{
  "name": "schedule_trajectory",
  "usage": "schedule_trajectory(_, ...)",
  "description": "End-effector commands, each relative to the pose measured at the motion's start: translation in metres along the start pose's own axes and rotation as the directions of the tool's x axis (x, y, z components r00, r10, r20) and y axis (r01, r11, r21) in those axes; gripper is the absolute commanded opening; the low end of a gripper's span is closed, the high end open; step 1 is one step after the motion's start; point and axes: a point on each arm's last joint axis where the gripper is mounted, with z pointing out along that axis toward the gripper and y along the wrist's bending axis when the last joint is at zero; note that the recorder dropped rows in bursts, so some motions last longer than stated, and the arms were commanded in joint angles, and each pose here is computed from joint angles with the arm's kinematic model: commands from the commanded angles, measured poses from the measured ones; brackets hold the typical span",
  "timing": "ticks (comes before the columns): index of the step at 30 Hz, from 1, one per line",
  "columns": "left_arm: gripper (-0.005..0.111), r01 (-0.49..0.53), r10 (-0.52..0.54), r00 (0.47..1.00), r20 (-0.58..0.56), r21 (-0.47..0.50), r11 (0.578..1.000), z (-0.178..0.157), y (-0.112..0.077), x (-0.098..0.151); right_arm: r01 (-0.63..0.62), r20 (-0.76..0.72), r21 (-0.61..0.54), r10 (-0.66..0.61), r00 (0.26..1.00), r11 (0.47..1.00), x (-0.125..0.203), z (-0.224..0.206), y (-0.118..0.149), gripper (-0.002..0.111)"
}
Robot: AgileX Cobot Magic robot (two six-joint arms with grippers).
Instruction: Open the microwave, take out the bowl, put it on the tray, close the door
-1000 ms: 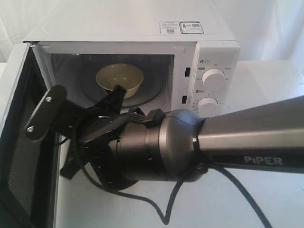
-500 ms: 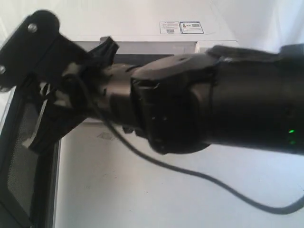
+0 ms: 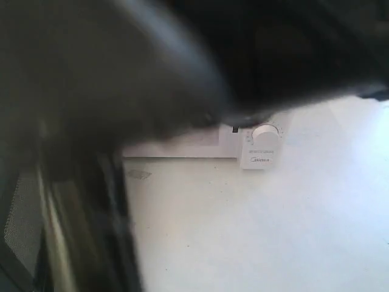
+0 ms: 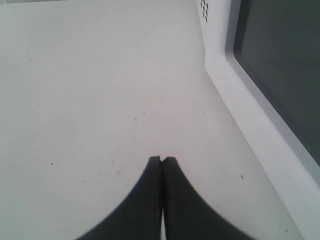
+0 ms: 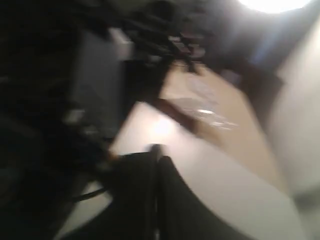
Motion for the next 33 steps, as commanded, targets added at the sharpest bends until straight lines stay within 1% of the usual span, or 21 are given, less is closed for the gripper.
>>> schedule_trajectory(1, 0.000, 0.007, -0.007, 1.000, 0.001, 0.000, 1.000, 0.000, 0.000, 0.001, -0.071, -0.392, -0.406, -0.104, 0.914, 0.911, 0.024, -0.023, 0.031, 0.000)
schedule_trajectory(2, 0.000, 0.007, -0.007, 1.000, 0.001, 0.000, 1.000, 0.000, 0.000, 0.001, -0.089, -0.519, -0.344, -0.110, 0.848, 0.935, 0.036, -0.027, 0.026, 0.000)
schedule_trajectory(3, 0.000, 0.007, -0.007, 1.000, 0.001, 0.000, 1.000, 0.000, 0.000, 0.001, -0.065, -0.655, -0.210, -0.091, 0.751, 0.976, 0.049, -0.032, 0.013, 0.000)
schedule_trajectory(4, 0.000, 0.007, -0.007, 1.000, 0.001, 0.000, 1.000, 0.000, 0.000, 0.001, -0.057, -0.751, 0.051, 0.076, 0.656, 0.997, 0.061, -0.036, -0.003, 0.000)
schedule_trajectory(5, 0.000, 0.007, -0.007, 1.000, 0.001, 0.000, 1.000, 0.000, 0.000, 0.001, 0.072, -0.781, 0.237, 0.146, 0.607, 0.969, 0.067, -0.043, -0.022, 0.000)
schedule_trajectory(6, 0.000, 0.007, -0.007, 1.000, 0.001, 0.000, 1.000, 0.000, 0.000, 0.001, 0.118, -0.755, 0.410, 0.264, 0.600, 0.905, 0.070, -0.048, -0.034, 0.000)
schedule_trajectory(7, 0.000, 0.007, -0.007, 1.000, 0.001, 0.000, 1.000, 0.000, 0.000, 0.001, 0.123, -0.662, 0.605, 0.411, 0.627, 0.787, 0.070, -0.052, -0.046, 0.000)
schedule_trajectory(8, 0.000, 0.007, -0.007, 1.000, 0.001, 0.000, 1.000, 0.000, 0.000, 0.001, 0.122, -0.618, 0.670, 0.459, 0.638, 0.732, 0.071, -0.054, -0.050, 0.000)
schedule_trajectory(9, 0.000, 0.007, -0.007, 1.000, 0.001, 0.000, 1.000, 0.000, 0.000, 0.001, 0.136, -0.614, 0.681, 0.461, 0.640, 0.719, 0.071, -0.053, -0.052, 0.000)
schedule_trajectory(10, 0.000, 0.007, -0.007, 1.000, 0.001, 0.000, 1.000, 0.000, 0.000, 0.001, 0.160, -0.656, 0.639, 0.423, 0.625, 0.753, 0.074, -0.049, -0.050, 0.000)
schedule_trajectory(12, 0.000, 0.007, -0.007, 1.000, 0.001, 0.000, 1.000, 0.000, 0.000, 0.001, 0.216, -0.763, 0.506, 0.317, 0.563, 0.835, 0.083, -0.041, -0.047, 0.000)
schedule_trajectory(13, 0.000, 0.007, -0.007, 1.000, 0.001, 0.000, 1.000, 0.000, 0.000, 0.001, 0.226, -0.802, 0.452, 0.283, 0.526, 0.863, 0.089, -0.037, -0.045, 0.000)
schedule_trajectory(15, 0.000, 0.007, -0.007, 1.000, 0.001, 0.000, 1.000, 0.000, 0.000, 0.001, 0.224, -0.838, 0.395, 0.250, 0.485, 0.891, 0.102, -0.029, -0.044, 0.000)
schedule_trajectory(17, 0.000, 0.007, -0.007, 1.000, 0.001, 0.000, 1.000, 0.000, 0.000, 0.001, 0.233, -0.865, 0.357, 0.225, 0.449, 0.905, 0.118, -0.020, -0.046, 0.000)
schedule_trajectory(19, 0.000, 0.007, -0.007, 1.000, 0.001, 0.000, 1.000, 0.000, 0.000, 0.001, 0.275, -0.904, 0.287, 0.165, 0.395, 0.918, 0.138, -0.010, -0.050, 0.000)
schedule_trajectory(22, 0.000, 0.007, -0.007, 1.000, 0.001, 0.000, 1.000, 0.000, 0.000, 0.001, 0.295, -0.934, 0.205, 0.097, 0.343, 0.933, 0.169, 0.005, -0.052, 0.000)
schedule_trajectory(26, 0.000, 0.007, -0.007, 1.000, -0.001, 0.000, 1.000, 0.000, 0.000, 0.001, 0.262, -0.945, 0.176, 0.088, 0.316, 0.949, 0.204, 0.017, -0.057, 0.000)
schedule_trajectory(30, 0.000, 0.007, -0.007, 1.000, -0.001, 0.000, 1.000, 0.000, 0.000, 0.001, 0.216, -0.947, 0.205, 0.138, 0.291, 0.955, 0.239, 0.015, -0.067, 0.000)
schedule_trajectory(31, 0.000, 0.007, -0.007, 1.000, -0.001, 0.000, 1.000, 0.000, 0.000, 0.001, 0.196, -0.950, 0.198, 0.139, 0.280, 0.960, 0.242, 0.015, -0.066, 0.000)
schedule_trajectory(33, 0.000, 0.007, -0.007, 1.000, -0.001, 0.000, 1.000, 0.000, 0.000, 0.001, 0.149, -0.966, 0.138, 0.100, 0.238, 0.979, 0.244, 0.014, -0.061, 0.000)
